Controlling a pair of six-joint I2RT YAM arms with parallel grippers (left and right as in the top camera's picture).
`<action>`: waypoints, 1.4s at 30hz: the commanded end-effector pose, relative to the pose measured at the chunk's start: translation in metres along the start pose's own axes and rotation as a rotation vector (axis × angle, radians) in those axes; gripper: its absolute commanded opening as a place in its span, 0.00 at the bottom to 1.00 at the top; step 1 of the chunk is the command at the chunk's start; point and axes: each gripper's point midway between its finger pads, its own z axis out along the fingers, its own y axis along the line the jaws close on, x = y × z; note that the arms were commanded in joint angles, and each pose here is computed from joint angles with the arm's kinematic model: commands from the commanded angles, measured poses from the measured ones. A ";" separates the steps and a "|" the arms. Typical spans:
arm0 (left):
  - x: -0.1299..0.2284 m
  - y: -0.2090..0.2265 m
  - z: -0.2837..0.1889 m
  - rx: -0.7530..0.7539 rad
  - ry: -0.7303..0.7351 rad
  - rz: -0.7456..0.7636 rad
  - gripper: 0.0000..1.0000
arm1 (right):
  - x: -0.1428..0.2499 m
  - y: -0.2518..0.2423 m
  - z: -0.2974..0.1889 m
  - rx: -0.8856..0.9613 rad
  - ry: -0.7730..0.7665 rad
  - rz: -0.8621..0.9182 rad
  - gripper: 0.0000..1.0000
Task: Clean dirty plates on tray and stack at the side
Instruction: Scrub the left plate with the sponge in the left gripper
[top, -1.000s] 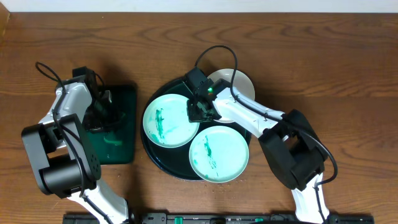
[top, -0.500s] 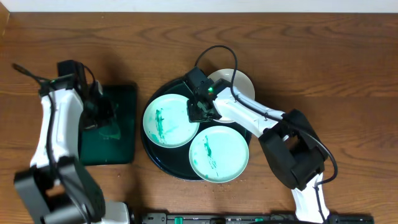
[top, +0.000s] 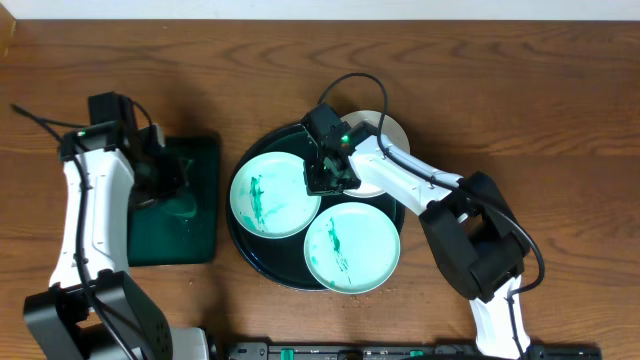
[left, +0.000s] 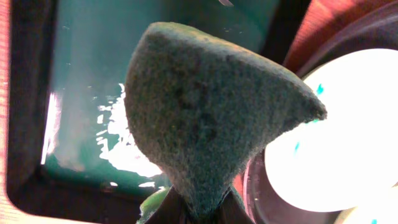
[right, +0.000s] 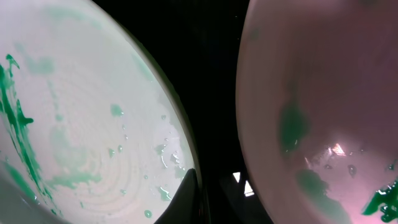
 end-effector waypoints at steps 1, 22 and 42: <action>-0.005 -0.032 -0.002 0.039 -0.026 0.008 0.07 | 0.002 -0.002 0.008 -0.005 0.028 -0.007 0.01; 0.036 -0.109 0.108 -0.075 0.207 0.065 0.07 | 0.002 -0.003 0.008 -0.003 0.031 -0.007 0.01; 0.043 -0.129 0.120 0.043 0.251 0.271 0.07 | 0.001 -0.003 0.008 -0.001 0.026 -0.007 0.01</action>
